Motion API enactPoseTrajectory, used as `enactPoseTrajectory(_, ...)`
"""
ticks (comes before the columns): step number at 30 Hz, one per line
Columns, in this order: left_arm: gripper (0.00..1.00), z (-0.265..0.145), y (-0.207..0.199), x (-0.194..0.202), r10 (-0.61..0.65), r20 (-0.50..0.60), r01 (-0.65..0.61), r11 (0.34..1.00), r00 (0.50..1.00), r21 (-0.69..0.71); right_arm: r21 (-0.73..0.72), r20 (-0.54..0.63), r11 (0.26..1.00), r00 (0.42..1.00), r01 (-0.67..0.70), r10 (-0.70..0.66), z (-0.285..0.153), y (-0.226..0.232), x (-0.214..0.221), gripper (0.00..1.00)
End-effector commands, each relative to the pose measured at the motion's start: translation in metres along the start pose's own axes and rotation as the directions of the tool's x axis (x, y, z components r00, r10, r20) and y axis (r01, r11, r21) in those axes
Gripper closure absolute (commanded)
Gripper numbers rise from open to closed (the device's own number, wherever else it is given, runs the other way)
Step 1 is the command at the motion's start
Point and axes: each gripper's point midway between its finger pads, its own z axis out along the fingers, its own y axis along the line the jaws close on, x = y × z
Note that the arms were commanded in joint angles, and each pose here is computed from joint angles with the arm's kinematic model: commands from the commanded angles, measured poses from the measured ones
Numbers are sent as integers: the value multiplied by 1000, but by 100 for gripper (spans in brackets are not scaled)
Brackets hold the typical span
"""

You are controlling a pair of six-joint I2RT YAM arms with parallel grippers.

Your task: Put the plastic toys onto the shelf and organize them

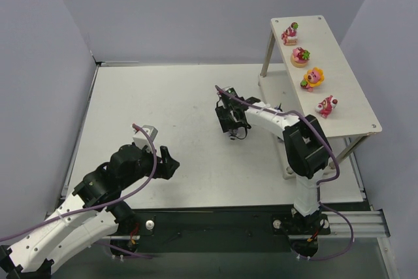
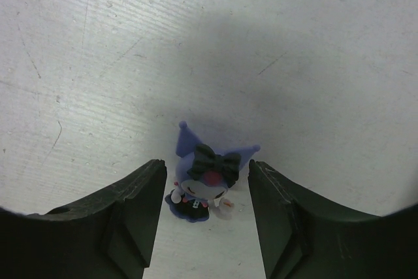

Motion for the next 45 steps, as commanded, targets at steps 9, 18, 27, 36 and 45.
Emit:
enactPoseTrajectory(9,14,-1,-1,-9,-16,37,16,1000,999,0,-176,-4,984,999,37,-38,-3,9,-3,50)
enactPoseTrajectory(18,15,-2,-2,-8,-17,35,17,1000,999,6,-200,-34,980,999,20,-28,-3,5,6,56)
enactPoseTrajectory(27,15,-2,-2,-9,-18,39,18,1000,999,5,-174,-66,985,998,14,-26,-2,-1,11,88)
enactPoseTrajectory(36,15,-2,-2,-9,-17,37,16,1000,999,5,-89,-13,995,999,39,-41,-10,-6,6,100)
enactPoseTrajectory(45,15,0,-4,-8,-20,34,19,1000,999,13,28,159,998,986,55,-59,-30,-7,-9,100)
